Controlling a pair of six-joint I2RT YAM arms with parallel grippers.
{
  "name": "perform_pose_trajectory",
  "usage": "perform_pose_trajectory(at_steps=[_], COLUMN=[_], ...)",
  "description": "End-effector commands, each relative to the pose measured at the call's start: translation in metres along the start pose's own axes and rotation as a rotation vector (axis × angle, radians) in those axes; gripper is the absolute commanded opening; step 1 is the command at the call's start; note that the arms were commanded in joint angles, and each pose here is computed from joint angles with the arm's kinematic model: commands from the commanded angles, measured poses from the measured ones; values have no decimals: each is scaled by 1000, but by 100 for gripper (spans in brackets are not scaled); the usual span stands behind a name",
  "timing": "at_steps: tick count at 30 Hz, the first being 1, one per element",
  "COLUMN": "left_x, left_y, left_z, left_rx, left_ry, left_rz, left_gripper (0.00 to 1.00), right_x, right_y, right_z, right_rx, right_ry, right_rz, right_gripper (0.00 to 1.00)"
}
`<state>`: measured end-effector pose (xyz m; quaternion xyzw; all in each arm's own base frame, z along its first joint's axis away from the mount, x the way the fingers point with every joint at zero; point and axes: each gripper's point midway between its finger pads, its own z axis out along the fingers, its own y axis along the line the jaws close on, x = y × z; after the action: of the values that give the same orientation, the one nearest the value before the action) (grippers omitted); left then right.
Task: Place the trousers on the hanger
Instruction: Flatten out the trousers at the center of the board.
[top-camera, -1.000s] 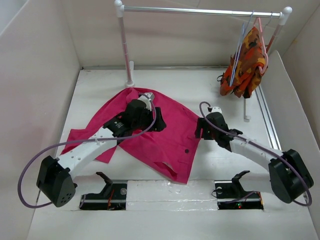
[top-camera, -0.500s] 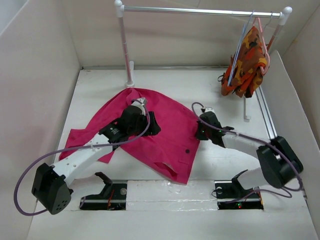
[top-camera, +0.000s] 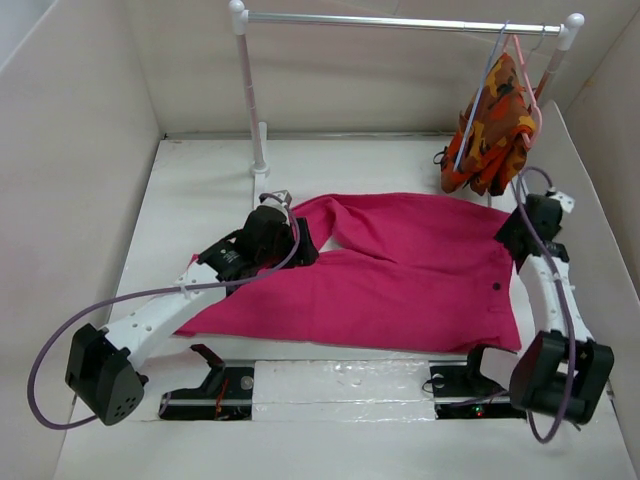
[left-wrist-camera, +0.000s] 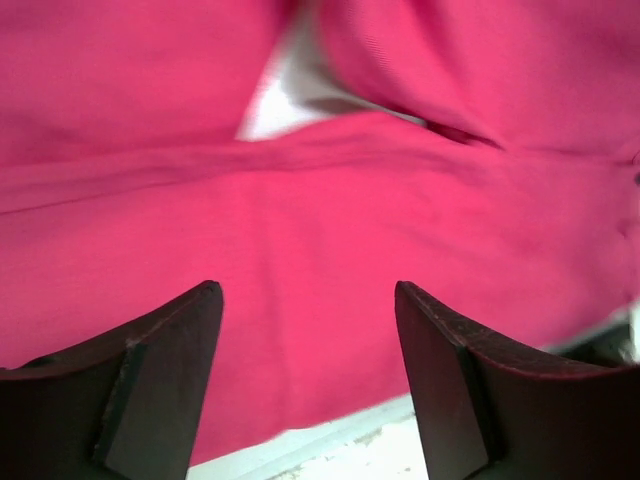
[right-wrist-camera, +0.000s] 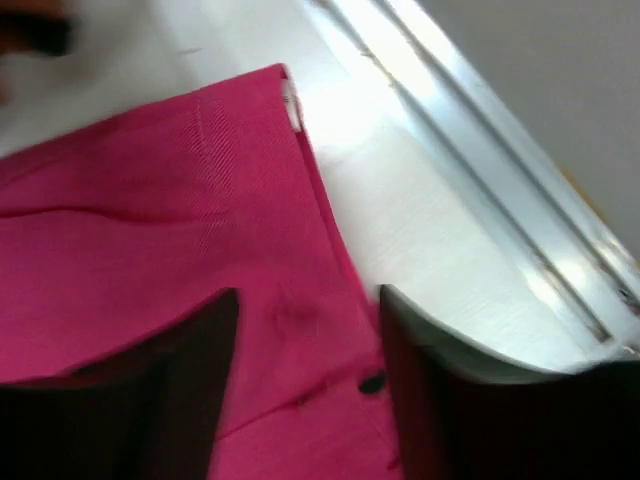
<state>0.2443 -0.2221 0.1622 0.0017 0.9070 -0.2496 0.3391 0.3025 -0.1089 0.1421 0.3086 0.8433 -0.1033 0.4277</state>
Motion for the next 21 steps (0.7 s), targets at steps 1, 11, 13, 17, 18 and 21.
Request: perform_pose_trajectory(at_steps=[1,11,13,17,18,21], left_x=[-27,-60,-70,-71,-81,-73], left_y=[20,144,164,197,196,201], left_z=[-12,-17,-12,11,15,36], left_rx=[-149,-360,-364,-533,-533,-544], left_ry=[-104,-264,-296,-221,-216,-117], left_rz=[-27,-488,-530,-462,-444,-367], left_gripper=[66,73,69,53,51,50], right_x=[-37,11,54,131,156,193], right_y=[-31,120,145,174,182,193], right_z=[10,-74,-104,-162,-183,-214], right_rx=[95,-582,-772,-1006,-1087,-1183], right_ry=[-21,-51,-37,52,82,120], right_rz=[20,-213,-273,-451,-522,-625], right_gripper=[69,0,0,7,13,38])
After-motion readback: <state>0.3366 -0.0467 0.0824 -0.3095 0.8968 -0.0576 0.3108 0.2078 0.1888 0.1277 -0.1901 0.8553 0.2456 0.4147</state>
